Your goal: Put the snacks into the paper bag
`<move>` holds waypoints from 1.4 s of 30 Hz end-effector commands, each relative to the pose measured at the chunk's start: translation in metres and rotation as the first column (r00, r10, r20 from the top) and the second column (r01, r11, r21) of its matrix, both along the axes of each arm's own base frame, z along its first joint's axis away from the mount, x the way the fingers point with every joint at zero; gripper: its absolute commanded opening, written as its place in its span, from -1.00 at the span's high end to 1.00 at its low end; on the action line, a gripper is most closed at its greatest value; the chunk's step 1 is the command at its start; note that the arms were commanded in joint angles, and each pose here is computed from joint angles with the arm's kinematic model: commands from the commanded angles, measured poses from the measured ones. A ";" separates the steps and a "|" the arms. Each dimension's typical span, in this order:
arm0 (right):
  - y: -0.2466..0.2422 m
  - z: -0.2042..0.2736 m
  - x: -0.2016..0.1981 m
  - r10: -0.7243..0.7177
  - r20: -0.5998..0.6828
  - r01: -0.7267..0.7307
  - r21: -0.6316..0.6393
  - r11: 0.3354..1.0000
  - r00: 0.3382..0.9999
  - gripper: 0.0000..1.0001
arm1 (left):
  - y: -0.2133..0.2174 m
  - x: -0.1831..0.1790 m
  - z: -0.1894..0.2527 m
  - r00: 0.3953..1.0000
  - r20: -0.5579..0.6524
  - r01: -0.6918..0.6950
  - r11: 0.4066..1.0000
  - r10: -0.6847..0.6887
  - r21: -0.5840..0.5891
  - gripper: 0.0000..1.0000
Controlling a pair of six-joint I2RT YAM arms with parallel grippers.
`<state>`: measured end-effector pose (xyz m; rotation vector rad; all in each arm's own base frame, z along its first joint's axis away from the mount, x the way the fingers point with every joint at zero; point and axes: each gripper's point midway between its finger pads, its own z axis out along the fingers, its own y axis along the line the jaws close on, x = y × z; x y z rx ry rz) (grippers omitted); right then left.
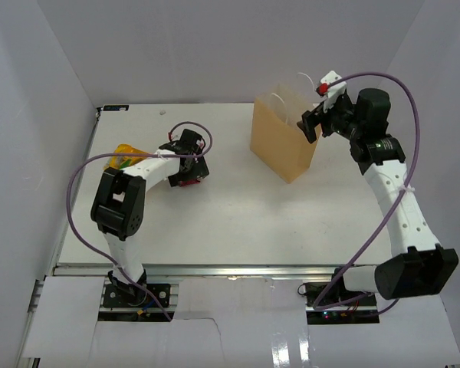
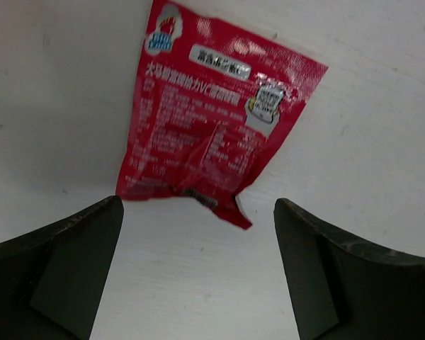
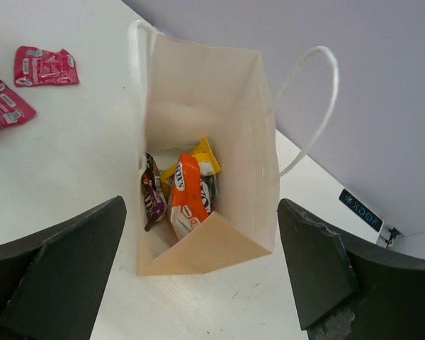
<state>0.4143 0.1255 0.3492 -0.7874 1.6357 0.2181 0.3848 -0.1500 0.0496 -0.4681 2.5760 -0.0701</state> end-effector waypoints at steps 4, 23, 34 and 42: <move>0.010 -0.020 -0.071 0.177 -0.021 -0.177 -0.008 0.984 0.984 -0.84 | 0.025 0.028 -0.002 0.978 -0.057 0.208 0.941 -0.200 0.268 -0.96; 0.011 -0.065 -0.121 0.247 -0.130 -0.239 0.077 0.968 0.960 -0.84 | 0.016 0.036 -0.031 0.934 -0.145 0.354 0.894 -0.326 0.274 -0.16; 0.053 -0.072 -0.203 0.667 -0.108 -0.642 0.196 0.741 0.737 -0.92 | -0.020 0.002 -0.009 0.933 -0.043 0.359 0.933 -0.358 0.011 0.34; 0.074 -0.097 -0.221 0.702 -0.231 -0.631 0.313 0.709 0.674 -0.97 | -0.081 -0.026 0.043 0.874 0.139 0.484 0.808 -0.466 -0.337 0.53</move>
